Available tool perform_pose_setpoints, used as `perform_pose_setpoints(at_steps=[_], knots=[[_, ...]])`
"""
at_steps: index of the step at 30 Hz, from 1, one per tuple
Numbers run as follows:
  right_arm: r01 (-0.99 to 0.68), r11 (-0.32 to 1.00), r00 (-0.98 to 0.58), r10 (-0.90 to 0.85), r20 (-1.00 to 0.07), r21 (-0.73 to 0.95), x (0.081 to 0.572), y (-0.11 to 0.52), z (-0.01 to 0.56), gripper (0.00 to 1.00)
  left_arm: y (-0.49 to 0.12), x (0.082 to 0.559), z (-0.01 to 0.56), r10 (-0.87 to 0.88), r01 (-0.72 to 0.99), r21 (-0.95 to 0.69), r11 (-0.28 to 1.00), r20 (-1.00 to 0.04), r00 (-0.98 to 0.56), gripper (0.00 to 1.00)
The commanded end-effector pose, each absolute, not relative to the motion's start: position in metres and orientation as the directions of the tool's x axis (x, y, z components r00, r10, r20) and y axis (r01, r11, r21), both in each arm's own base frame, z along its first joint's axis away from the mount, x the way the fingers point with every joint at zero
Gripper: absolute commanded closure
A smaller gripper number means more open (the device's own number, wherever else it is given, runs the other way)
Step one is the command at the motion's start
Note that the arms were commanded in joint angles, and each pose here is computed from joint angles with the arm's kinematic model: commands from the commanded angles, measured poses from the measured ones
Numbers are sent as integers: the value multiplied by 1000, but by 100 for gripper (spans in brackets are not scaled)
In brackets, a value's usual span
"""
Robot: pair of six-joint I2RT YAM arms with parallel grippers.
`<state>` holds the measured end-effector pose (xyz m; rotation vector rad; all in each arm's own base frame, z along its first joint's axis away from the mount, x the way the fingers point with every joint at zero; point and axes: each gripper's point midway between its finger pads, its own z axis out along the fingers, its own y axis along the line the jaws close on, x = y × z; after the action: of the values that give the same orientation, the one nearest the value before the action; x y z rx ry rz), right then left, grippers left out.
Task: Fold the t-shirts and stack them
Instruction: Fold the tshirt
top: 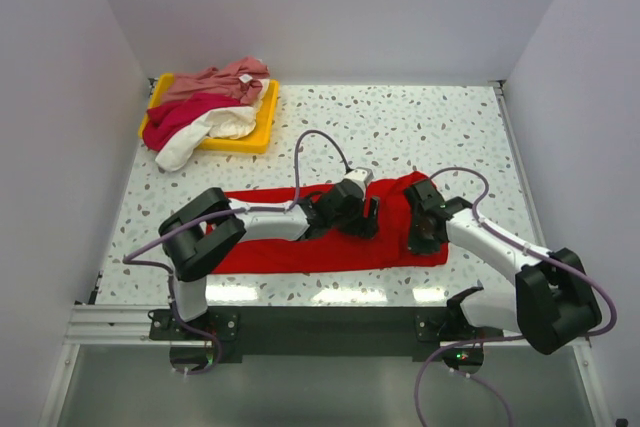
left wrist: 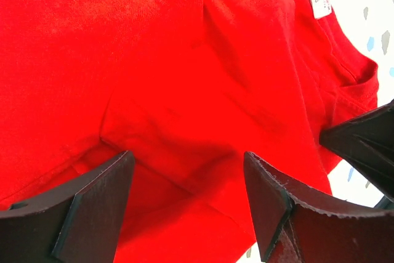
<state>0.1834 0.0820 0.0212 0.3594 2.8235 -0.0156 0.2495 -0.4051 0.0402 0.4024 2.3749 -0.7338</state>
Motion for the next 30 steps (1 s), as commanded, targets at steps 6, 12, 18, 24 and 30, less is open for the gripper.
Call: perform_pose_setpoints(at_steps=[6, 12, 18, 24, 30], knots=[[246, 969, -916, 238, -323, 17, 190, 79, 37, 82, -403, 252, 41, 68, 421, -413, 807, -645, -761, 24], [249, 968, -916, 245, -318, 28, 188, 80, 35, 77, -400, 250, 42, 61, 417, -417, 808, -644, -763, 24], [247, 968, -911, 248, -330, 45, 189, 82, 38, 92, -397, 249, 42, 60, 415, -413, 810, -646, -761, 24], [246, 968, -902, 245, -356, 43, 191, 79, 51, 100, -394, 249, 42, 60, 411, -406, 816, -647, -760, 24], [260, 965, -894, 245, -375, 10, 187, 69, 68, 100, -394, 248, 38, 68, 411, -404, 817, -641, -765, 24]])
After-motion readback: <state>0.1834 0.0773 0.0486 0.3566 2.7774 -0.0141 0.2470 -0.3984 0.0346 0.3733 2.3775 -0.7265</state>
